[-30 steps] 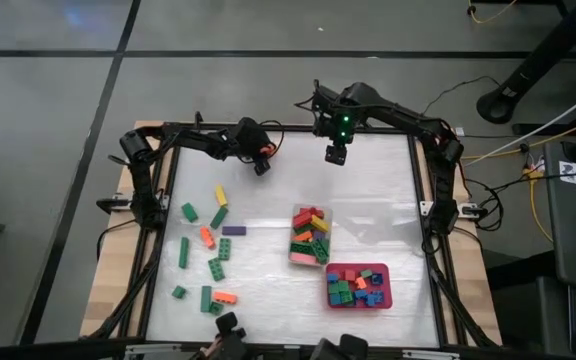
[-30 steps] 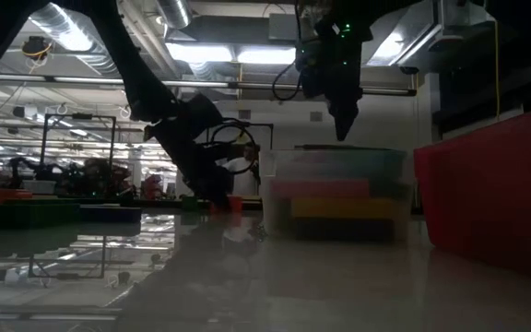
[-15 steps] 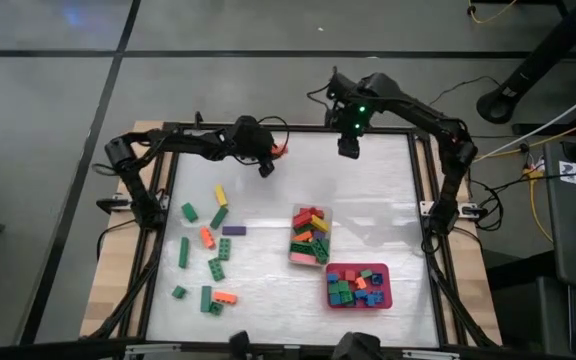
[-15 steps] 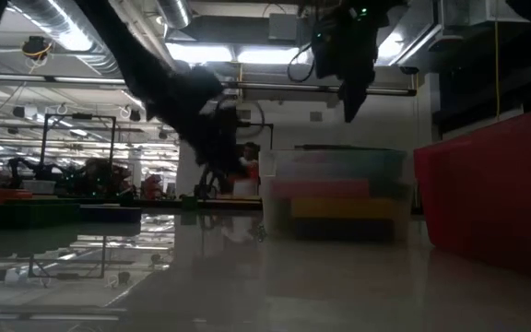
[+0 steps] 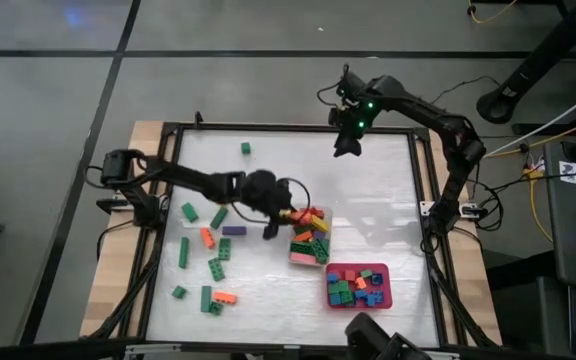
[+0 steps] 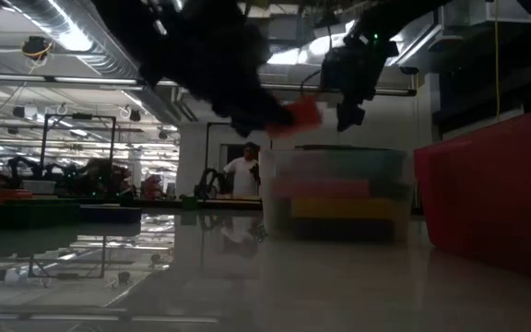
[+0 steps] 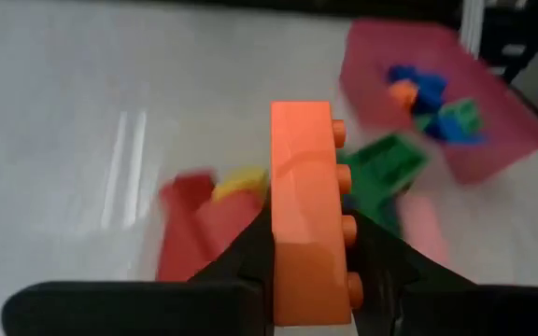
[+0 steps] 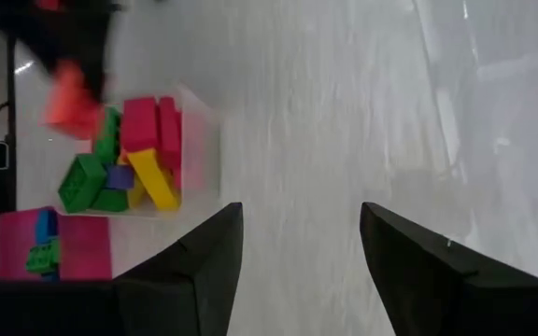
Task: Sort blocks by size
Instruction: Put the orange rectangular game piece into the transparent bin, then put the green square block into the red bin
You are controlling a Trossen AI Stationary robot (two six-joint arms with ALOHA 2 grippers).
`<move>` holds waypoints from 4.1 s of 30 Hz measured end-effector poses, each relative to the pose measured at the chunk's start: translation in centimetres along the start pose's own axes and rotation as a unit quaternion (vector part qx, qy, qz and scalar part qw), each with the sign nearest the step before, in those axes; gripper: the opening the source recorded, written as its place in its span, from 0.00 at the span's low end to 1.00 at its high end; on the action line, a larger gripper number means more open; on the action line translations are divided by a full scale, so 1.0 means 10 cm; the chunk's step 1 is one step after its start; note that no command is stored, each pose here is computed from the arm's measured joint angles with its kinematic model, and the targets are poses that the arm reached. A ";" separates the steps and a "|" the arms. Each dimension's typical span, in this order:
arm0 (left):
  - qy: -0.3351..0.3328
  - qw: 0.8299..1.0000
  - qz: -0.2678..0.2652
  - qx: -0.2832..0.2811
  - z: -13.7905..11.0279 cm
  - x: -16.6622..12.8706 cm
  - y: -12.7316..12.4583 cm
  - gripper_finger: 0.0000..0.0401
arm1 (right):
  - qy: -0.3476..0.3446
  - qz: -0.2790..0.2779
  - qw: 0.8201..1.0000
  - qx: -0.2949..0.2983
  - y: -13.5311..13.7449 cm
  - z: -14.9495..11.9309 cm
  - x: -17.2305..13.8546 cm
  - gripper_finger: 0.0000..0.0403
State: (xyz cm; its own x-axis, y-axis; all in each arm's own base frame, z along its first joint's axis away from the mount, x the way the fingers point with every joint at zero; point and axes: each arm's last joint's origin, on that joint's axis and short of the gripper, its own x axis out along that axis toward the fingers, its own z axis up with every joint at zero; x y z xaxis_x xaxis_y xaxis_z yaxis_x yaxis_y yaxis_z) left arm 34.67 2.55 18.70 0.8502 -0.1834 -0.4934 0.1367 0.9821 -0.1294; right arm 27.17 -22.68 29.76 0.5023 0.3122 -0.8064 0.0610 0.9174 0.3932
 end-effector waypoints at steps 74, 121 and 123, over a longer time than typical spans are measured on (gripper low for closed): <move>0.057 0.783 0.462 -0.414 -0.65 -1.00 1.69 0.38 | 0.032 -0.068 0.987 -0.143 0.70 0.29 0.83 0.53; 0.081 0.749 0.514 -0.411 -0.92 -0.83 1.86 0.38 | 0.033 -0.072 0.986 -0.144 0.70 0.29 0.83 0.53; 0.080 0.752 0.513 -0.406 -0.92 -0.82 1.87 0.38 | 0.033 -0.072 0.986 -0.144 0.70 0.29 0.83 0.53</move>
State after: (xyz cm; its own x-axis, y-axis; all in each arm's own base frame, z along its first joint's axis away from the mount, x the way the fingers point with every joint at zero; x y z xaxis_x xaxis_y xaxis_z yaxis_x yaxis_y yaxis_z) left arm 25.59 22.02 12.45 0.2149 0.5874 -0.7803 -0.9604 0.2722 -0.0597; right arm 34.24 -14.41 27.11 0.4480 0.1805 -0.8756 -0.1249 0.9824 0.1386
